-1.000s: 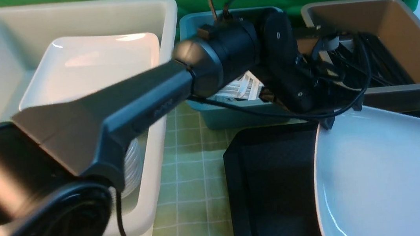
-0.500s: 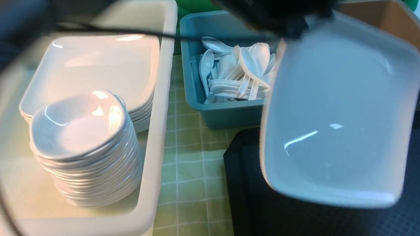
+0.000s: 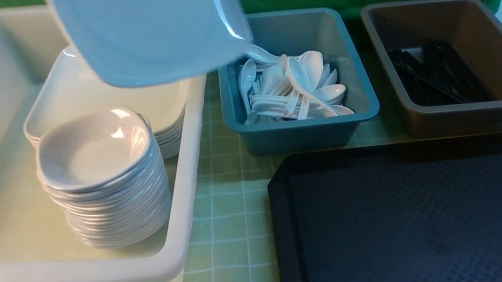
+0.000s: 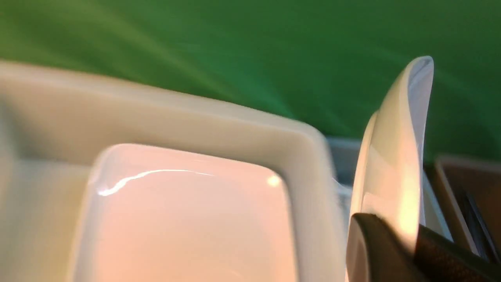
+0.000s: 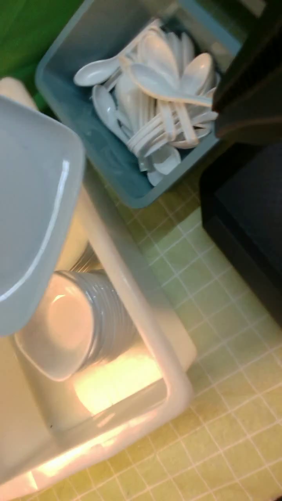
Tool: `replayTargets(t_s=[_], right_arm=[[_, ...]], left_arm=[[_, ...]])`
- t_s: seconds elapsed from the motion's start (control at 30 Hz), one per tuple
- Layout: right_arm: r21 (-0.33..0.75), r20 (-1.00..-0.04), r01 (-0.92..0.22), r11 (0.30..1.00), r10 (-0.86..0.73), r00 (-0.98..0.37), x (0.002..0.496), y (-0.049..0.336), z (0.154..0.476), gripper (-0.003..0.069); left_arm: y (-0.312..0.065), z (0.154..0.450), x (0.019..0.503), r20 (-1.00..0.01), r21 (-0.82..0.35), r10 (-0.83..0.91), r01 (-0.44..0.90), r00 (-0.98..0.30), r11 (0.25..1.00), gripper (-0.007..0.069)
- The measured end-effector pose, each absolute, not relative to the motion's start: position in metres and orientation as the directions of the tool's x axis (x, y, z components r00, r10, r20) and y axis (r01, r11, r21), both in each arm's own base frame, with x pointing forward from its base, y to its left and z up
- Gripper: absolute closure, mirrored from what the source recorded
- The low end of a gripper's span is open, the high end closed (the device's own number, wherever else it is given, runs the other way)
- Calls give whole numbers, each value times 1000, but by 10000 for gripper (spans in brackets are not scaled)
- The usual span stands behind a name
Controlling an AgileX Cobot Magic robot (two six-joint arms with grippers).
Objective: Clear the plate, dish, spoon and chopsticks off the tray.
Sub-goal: Use the left arm to put the plate into the large storage box on the left
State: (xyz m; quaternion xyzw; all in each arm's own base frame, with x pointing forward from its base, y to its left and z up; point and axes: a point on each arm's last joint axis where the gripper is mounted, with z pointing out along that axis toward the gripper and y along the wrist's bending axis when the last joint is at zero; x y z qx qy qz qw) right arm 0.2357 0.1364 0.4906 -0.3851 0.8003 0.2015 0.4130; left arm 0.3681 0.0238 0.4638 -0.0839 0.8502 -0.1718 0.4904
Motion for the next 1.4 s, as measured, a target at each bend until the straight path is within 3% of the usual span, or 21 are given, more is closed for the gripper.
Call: replayTargets(t_s=[0.07,0.2,0.5,0.73,1.0,1.27,1.3,1.4], right_arm=[[-7,-815,-791,612,-462,-350,241,146,492,648],[-24,-822,-823,568,-480,-307,251,176,498,648],[-21,-824,-863,504,-498,-271,266,219,492,648],[2,-804,-874,486,-519,-290,270,232,481,648],[29,-806,-866,498,-501,-315,268,233,483,648],[57,-808,-865,499,-485,-333,267,234,484,648],[57,-808,-865,499,-485,-333,267,234,484,648],[65,-808,-862,503,-480,-341,267,234,484,648]], left_arm=[[39,454,370,-788,-411,-365,-18,-496,911,621],[82,399,381,-712,-550,-568,-175,-413,817,621],[84,328,386,-617,-680,-753,-327,-228,656,620],[68,300,391,-622,-664,-752,-361,-218,654,620],[55,273,400,-582,-645,-751,-384,-313,660,603],[49,261,395,-561,-586,-703,-391,-436,710,393],[48,259,393,-555,-567,-687,-390,-470,725,321],[46,260,389,-558,-534,-654,-382,-511,754,206]])
